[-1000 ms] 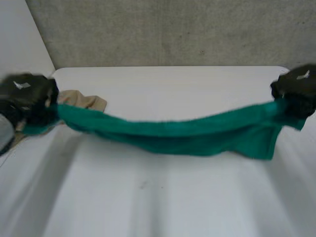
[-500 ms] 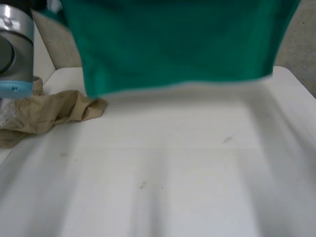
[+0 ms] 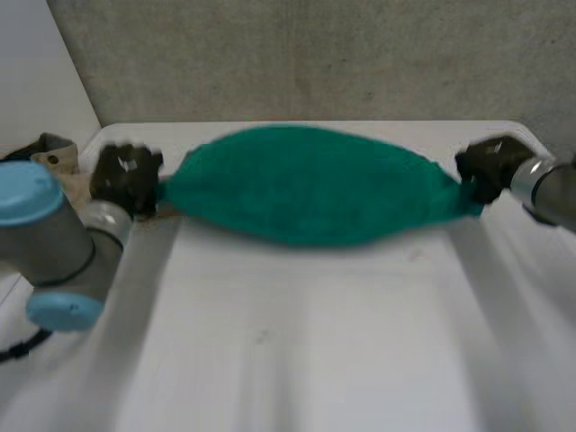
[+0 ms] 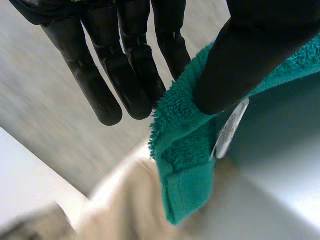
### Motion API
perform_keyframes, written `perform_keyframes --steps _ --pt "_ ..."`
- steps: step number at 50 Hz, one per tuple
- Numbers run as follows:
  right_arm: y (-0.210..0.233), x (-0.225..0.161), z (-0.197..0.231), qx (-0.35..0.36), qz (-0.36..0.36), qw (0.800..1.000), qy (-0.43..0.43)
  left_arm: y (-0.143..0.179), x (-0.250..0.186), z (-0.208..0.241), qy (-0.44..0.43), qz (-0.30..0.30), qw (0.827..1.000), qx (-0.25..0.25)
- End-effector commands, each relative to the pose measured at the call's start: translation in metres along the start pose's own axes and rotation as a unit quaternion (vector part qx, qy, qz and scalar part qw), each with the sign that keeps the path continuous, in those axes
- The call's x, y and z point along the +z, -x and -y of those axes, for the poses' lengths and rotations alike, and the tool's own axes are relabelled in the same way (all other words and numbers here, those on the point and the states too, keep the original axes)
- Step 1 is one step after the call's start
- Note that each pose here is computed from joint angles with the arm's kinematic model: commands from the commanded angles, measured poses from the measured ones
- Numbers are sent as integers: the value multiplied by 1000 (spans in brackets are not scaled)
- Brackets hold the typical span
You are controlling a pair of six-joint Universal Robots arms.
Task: Fold the laundry.
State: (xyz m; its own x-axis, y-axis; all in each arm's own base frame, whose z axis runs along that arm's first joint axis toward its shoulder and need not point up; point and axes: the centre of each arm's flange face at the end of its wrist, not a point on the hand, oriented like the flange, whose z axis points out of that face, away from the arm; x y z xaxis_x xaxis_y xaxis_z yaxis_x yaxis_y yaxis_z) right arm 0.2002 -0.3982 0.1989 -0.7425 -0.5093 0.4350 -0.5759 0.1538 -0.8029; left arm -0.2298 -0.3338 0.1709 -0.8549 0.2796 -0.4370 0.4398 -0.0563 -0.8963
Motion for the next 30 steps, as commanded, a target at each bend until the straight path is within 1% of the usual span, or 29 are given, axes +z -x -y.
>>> perform_keyframes --steps 1,2,5,6,8,9,11,15,18,19,21,25,30 --pt "15 -9 -28 -5 44 996 81 -14 -31 -29 107 -51 993 15" --pt "17 -16 -33 -4 58 993 103 -14 -36 -28 115 -55 992 17" --pt "15 -30 -35 -12 72 989 126 -10 -59 -20 148 -72 986 21" --pt "14 -41 -35 -25 82 987 136 -7 -70 -16 163 -78 983 20" --pt "11 -53 -37 -41 87 985 144 -6 -75 -14 169 -81 982 20" --pt "7 -65 -39 -58 86 983 155 -2 -92 -7 183 -87 979 21" --pt "3 -81 -44 -82 87 978 168 1 -105 -1 189 -91 978 20" --pt "2 -101 -52 -111 92 972 185 6 -132 10 204 -101 974 22" --pt "1 -116 -56 -124 94 968 196 4 -158 13 226 -127 965 39" --pt "1 -126 -57 -132 97 966 202 3 -165 12 235 -135 961 49" --pt "2 -134 -60 -138 103 963 206 0 -180 10 249 -157 953 75" --pt "4 -141 -68 -151 119 957 219 -8 -187 8 247 -178 947 102" --pt "2 -137 -70 -154 116 957 218 -12 -173 9 237 -180 948 109"
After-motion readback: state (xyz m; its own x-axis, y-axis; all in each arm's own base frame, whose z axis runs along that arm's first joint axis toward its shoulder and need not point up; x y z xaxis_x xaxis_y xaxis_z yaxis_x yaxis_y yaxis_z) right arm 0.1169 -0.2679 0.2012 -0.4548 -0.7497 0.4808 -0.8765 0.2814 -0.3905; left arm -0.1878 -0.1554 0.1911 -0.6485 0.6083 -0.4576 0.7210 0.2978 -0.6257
